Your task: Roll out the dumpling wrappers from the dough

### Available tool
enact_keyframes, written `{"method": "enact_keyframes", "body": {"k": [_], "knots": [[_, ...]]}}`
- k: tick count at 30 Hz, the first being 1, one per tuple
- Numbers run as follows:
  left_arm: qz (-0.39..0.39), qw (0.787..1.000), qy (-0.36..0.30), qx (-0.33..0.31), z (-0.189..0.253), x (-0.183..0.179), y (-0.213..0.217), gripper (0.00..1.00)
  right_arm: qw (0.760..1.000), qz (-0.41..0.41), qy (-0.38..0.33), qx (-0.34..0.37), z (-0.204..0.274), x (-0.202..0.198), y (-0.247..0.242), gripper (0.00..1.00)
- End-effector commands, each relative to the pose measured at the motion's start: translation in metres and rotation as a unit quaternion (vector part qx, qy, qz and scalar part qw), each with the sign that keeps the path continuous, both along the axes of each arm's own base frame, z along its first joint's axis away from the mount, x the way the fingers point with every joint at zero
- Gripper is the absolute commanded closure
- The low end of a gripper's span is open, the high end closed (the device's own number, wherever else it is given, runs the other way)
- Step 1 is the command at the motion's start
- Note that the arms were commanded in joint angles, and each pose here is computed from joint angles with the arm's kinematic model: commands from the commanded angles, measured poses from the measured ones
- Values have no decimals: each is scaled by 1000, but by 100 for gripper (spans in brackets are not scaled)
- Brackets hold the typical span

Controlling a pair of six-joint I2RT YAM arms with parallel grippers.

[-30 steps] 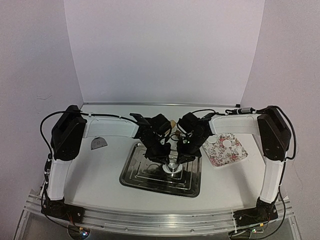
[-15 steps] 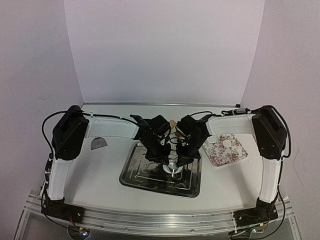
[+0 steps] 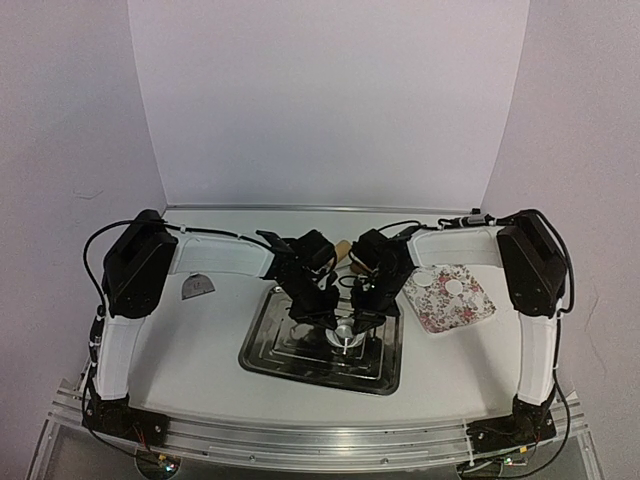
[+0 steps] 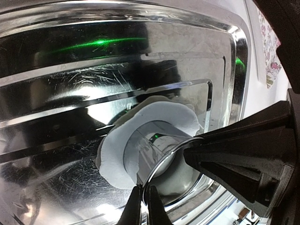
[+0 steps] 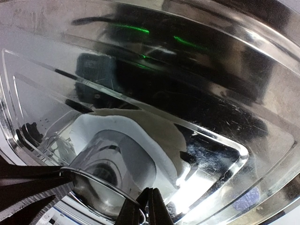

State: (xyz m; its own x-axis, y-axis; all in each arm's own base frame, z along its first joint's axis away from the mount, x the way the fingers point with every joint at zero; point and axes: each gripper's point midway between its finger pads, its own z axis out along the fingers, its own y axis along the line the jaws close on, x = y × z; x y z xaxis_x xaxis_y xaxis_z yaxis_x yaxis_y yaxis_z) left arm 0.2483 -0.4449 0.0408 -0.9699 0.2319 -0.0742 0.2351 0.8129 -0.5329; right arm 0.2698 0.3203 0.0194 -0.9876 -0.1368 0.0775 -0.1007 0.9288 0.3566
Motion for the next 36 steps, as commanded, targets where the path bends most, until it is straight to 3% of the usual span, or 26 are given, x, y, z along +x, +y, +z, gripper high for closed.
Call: {"method": "enact_keyframes", "body": {"k": [1,20,36], "knots": [[-18,992,55,109,-75,-34,42,100,998,11,36,-55,-57,-14,-13,100],[-28,977,93,190,-139,-61,89,100,990,15,95,-107,-117,-35,-27,100],[-38,976,83,196,-156,-66,92,100,985,18,124,-119,-144,-50,-33,100]]}}
